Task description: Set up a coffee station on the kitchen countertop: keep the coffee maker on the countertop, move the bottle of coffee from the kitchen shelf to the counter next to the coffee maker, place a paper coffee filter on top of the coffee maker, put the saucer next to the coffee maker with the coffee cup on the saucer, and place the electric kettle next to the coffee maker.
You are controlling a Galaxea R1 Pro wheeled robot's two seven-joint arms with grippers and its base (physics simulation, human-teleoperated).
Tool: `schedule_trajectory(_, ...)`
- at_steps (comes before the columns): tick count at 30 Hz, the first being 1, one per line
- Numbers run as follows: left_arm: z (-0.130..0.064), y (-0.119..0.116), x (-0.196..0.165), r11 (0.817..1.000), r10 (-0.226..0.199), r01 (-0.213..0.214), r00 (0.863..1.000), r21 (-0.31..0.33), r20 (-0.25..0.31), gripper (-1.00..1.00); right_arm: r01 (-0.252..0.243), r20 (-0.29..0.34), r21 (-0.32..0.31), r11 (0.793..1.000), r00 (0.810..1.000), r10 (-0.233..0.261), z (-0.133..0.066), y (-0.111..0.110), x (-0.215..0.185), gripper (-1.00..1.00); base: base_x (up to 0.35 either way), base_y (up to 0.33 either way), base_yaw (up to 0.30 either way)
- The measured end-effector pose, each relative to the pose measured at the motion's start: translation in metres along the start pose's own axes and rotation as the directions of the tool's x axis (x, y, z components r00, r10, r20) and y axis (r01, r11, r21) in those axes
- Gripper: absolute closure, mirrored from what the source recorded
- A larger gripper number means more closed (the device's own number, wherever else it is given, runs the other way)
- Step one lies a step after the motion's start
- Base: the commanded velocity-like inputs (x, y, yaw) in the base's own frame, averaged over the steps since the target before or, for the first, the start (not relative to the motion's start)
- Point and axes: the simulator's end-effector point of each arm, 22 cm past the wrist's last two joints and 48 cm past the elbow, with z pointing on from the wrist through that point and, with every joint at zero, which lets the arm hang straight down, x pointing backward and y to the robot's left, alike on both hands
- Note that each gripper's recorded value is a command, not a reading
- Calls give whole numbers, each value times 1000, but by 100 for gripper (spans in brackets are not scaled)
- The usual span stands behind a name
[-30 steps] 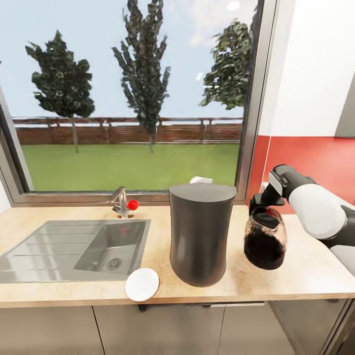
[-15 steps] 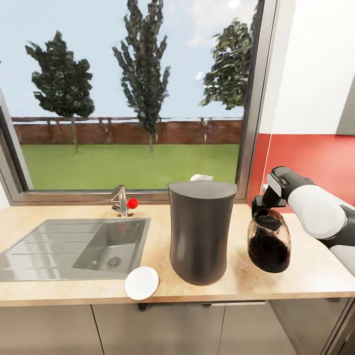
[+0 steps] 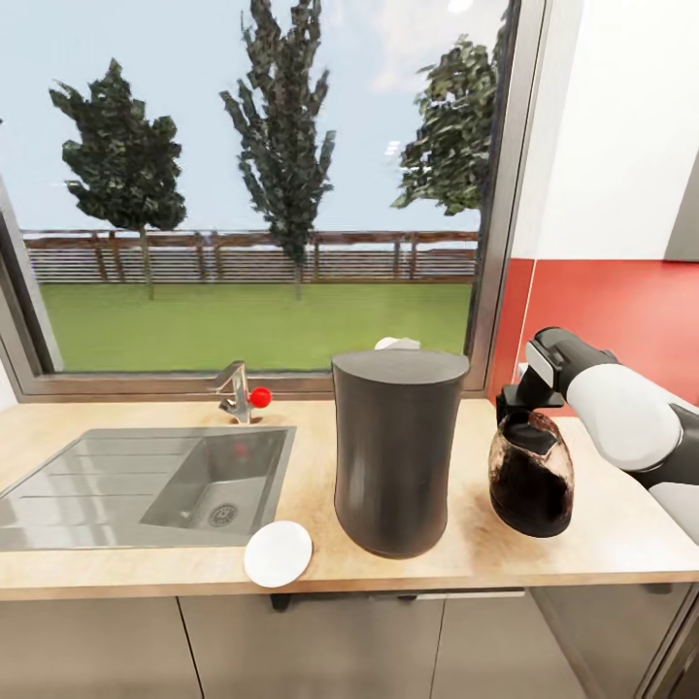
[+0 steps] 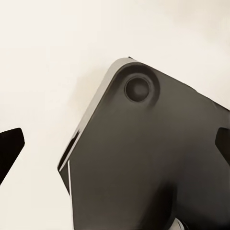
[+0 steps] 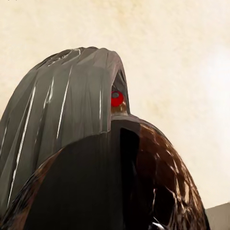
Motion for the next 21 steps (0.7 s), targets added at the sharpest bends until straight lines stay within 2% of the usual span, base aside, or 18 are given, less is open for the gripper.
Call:
schedule_trajectory(10, 12, -1, 2, 1000, 0, 0, 1000, 0, 0, -100, -18, 0, -17, 1000, 1000, 18, 11, 6, 5, 100, 0, 0, 0)
schedule_trajectory(21, 26, -2, 3, 1000, 0, 0, 1000, 1, 1, -100, -18, 0, -7, 1000, 1000, 18, 23, 5, 11, 100, 0, 0, 0)
